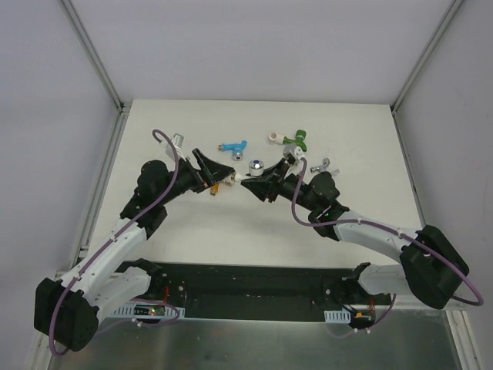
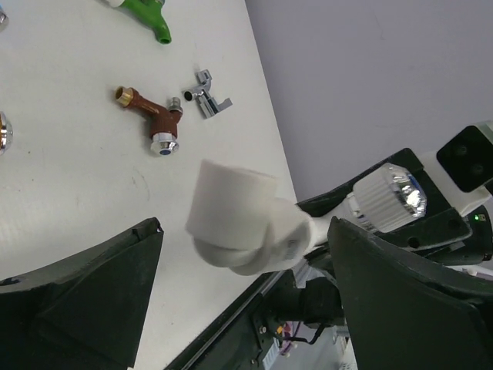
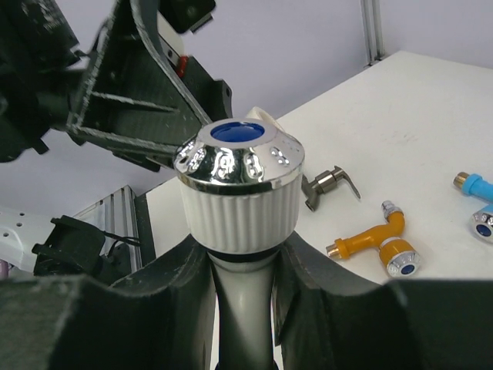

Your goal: Install the water faucets

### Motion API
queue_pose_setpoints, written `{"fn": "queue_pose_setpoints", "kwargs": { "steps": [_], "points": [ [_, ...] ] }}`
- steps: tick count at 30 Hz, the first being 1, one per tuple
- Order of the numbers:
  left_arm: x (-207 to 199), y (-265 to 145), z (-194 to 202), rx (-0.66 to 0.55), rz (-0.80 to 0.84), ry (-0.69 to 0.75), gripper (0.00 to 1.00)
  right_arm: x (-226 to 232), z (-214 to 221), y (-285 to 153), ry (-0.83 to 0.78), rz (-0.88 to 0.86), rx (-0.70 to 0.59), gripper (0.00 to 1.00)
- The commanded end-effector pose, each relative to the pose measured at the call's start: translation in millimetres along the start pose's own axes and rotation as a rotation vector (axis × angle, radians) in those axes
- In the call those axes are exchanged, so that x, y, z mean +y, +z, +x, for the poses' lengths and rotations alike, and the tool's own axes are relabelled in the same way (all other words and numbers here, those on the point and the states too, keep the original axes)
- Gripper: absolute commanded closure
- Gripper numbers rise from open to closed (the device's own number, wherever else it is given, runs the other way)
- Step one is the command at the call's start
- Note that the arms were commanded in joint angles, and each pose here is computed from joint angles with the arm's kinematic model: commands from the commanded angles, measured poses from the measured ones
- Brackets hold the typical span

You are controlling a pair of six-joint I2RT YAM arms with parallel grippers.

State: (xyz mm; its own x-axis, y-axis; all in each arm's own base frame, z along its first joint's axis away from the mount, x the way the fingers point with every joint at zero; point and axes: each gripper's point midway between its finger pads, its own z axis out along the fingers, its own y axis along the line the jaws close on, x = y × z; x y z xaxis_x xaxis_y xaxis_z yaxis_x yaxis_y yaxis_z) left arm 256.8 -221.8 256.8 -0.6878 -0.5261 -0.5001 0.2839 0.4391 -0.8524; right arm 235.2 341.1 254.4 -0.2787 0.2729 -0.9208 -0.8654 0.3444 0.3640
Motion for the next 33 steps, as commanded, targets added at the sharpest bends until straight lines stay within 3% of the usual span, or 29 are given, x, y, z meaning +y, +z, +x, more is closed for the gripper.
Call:
{"fn": "queue_pose_setpoints", "kwargs": {
  "steps": [1, 8, 14, 19, 23, 26, 33],
  "points": [
    [-11, -1, -10, -0.083, 0.108, -0.025, 0.09, 34, -65, -2, -0.079, -0.131, -0.192, 1.00],
    [-36, -2, -18, -0.134, 0.285, -0.047, 0.14, 44, -69, -6, -0.070, -0.185, -0.213, 1.00],
    [-55, -8, -19, -0.130, 0.380, -0.033, 0.27, 45, -70, -6, -0.062, -0.192, -0.226, 1.00],
    [-65, -16, -19, -0.144, 0.436, 0.002, 0.44, 45, -71, -6, -0.040, -0.196, -0.229, 1.00],
    [-69, -23, -17, -0.166, 0.475, 0.051, 0.68, 43, -70, -5, 0.020, -0.192, -0.232, 1.00],
    [-71, -28, -17, -0.196, 0.499, 0.117, 1.00, 37, -73, -3, 0.134, -0.163, -0.240, 1.00],
    [-76, -47, -11, -0.292, 0.569, 0.378, 1.00, 1, -75, 7, 0.609, 0.027, -0.211, 1.00]
  ]
}}
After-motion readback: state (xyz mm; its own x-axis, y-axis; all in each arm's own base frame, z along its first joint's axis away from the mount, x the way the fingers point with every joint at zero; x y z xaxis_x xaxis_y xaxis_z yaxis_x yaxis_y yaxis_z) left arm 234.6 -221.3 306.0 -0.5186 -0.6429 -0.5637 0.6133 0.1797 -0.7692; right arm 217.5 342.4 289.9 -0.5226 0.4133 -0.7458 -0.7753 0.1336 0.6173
